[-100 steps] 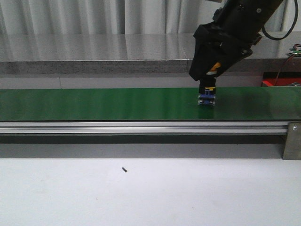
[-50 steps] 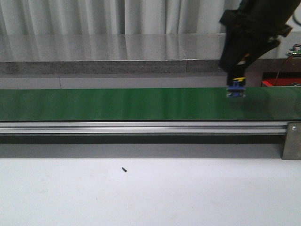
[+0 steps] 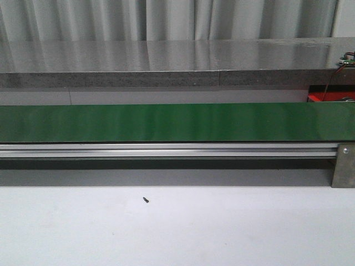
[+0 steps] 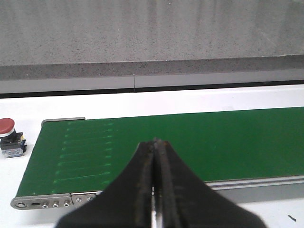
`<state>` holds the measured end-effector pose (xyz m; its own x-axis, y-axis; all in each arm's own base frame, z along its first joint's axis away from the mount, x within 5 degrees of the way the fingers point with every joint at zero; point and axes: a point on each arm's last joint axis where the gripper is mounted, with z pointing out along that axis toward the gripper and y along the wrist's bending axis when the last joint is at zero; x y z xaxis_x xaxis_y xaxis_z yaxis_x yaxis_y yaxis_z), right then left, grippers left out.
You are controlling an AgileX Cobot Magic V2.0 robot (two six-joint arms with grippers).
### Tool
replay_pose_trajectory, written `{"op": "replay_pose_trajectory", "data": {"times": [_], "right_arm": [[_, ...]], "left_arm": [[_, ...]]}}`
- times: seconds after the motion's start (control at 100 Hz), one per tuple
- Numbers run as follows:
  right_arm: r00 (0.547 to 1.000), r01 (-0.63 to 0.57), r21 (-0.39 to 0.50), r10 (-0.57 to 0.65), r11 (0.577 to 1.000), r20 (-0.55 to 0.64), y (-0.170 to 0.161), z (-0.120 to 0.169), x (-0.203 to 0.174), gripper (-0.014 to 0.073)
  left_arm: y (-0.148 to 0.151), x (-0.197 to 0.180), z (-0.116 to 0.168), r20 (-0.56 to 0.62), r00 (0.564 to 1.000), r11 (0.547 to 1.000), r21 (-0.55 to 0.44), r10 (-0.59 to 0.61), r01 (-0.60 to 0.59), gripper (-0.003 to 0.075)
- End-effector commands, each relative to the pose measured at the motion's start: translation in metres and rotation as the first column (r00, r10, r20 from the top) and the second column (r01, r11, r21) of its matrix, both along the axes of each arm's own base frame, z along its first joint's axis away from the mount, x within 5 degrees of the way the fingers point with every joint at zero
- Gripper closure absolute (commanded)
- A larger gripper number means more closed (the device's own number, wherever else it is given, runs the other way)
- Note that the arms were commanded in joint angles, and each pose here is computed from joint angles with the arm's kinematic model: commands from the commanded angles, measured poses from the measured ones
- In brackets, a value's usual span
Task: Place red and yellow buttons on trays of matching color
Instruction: 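Lower the yellow button into the yellow tray and open the right gripper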
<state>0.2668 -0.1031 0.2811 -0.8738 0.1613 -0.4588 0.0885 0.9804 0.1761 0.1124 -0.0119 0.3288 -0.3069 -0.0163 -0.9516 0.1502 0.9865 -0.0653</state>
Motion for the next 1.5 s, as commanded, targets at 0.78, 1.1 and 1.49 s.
{"op": "replay_pose_trajectory", "data": {"times": [0.78, 1.1, 1.49], "right_arm": [[0.949, 0.314, 0.072, -0.311, 0.947, -0.042, -0.063, -0.069, 0.002, 0.0556], [0.94, 0.341, 0.071, -0.342, 0.938, 0.005, -0.062, -0.056, 0.001, 0.016], [0.944, 0.235, 0.05, -0.24, 0.971, 0.225, -0.022, 0.007, -0.006, 0.0155]], "left_arm": [[0.002, 0.001, 0.014, 0.091, 0.995, 0.999, -0.025, 0.034, -0.032, 0.074], [0.002, 0.001, 0.014, 0.091, 0.995, 0.999, -0.025, 0.034, -0.032, 0.074], [0.002, 0.001, 0.014, 0.091, 0.995, 0.999, -0.025, 0.034, -0.032, 0.074]]}}
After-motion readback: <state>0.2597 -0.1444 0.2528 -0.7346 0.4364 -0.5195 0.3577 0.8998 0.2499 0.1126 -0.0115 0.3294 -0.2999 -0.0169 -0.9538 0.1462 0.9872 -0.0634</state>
